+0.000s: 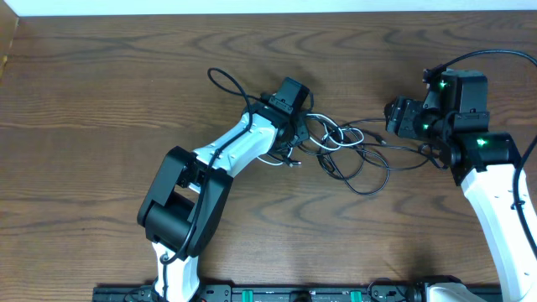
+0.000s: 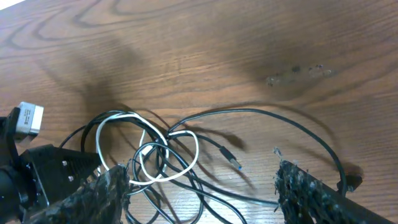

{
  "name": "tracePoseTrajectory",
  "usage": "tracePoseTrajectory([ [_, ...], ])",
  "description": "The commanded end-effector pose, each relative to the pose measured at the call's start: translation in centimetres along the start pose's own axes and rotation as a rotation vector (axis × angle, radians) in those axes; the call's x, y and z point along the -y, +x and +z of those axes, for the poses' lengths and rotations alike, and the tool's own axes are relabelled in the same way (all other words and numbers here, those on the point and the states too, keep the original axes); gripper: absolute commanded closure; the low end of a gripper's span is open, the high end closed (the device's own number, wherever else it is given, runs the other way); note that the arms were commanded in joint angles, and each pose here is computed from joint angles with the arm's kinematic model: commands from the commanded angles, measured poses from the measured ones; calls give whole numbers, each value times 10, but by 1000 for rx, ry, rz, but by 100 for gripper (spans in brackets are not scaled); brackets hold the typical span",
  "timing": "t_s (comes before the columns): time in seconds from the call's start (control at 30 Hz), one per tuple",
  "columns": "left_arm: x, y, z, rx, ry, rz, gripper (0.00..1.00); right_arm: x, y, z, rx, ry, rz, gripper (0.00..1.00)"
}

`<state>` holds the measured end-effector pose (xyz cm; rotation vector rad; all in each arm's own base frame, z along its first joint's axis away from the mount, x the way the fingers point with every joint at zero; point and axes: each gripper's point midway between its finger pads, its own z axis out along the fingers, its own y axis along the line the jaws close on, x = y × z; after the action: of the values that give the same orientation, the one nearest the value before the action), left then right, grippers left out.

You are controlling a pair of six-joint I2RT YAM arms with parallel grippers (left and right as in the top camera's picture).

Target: Untangle cables

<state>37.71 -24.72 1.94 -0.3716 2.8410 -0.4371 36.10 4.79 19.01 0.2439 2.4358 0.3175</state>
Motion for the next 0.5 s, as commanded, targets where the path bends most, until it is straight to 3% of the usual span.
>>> tracePoseTrajectory([
  [0.0,0,-19,-18,67,0,88,93,-4,-7,-4,18,-1,-16,26],
  [0.33,41,-23,-124,162,209,266,93,-10,-6,-4,14,-37,-18,26],
  [0.47,49,-24,-161,217,265,277,92,-36,-8,-6,13,-179,-70,28],
])
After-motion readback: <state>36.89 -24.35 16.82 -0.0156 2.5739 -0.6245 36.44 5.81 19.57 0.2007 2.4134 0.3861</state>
